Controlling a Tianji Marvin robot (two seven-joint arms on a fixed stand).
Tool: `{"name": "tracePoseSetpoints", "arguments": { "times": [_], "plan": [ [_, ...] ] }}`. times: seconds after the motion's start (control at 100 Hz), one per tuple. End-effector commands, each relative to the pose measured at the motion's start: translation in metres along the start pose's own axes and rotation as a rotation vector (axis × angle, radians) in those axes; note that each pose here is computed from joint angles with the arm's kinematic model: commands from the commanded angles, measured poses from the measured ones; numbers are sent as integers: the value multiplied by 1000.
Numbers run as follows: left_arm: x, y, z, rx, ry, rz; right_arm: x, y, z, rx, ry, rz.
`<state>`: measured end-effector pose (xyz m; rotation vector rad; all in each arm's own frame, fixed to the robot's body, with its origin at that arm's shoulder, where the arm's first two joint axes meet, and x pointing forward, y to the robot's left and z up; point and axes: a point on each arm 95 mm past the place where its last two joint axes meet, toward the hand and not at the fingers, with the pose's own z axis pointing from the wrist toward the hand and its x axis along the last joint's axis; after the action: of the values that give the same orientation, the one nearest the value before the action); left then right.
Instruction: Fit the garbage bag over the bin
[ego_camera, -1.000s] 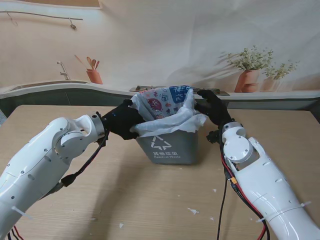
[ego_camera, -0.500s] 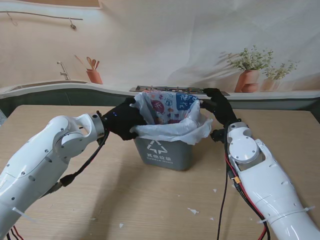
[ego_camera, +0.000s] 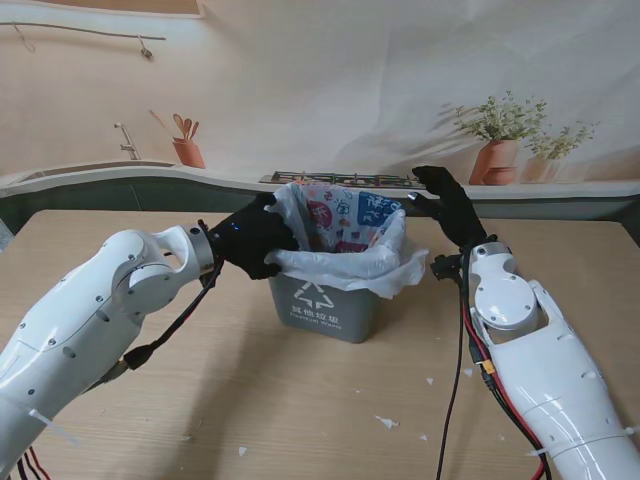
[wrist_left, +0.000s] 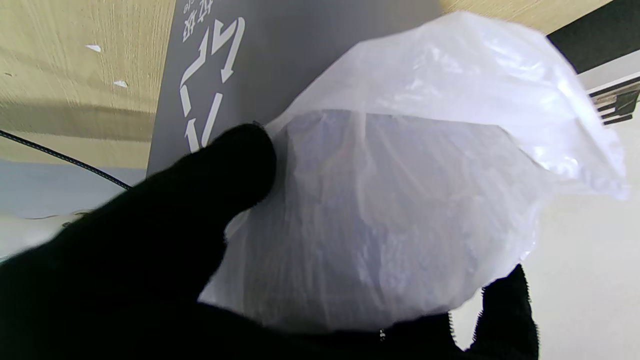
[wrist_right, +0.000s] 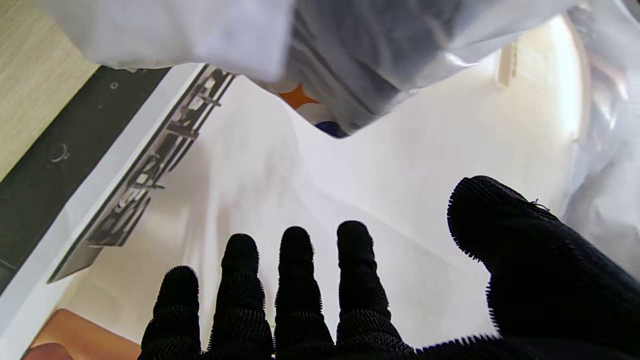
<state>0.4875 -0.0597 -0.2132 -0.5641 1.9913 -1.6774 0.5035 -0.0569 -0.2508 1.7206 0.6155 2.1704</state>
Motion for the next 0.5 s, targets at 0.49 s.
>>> {"name": "tracePoseSetpoints", "arguments": {
  "times": [0.49],
  "plan": [
    [6, -1, -7, 23, -66, -74, 13, 1, -11, 48, 81, -22]
  ]
}}
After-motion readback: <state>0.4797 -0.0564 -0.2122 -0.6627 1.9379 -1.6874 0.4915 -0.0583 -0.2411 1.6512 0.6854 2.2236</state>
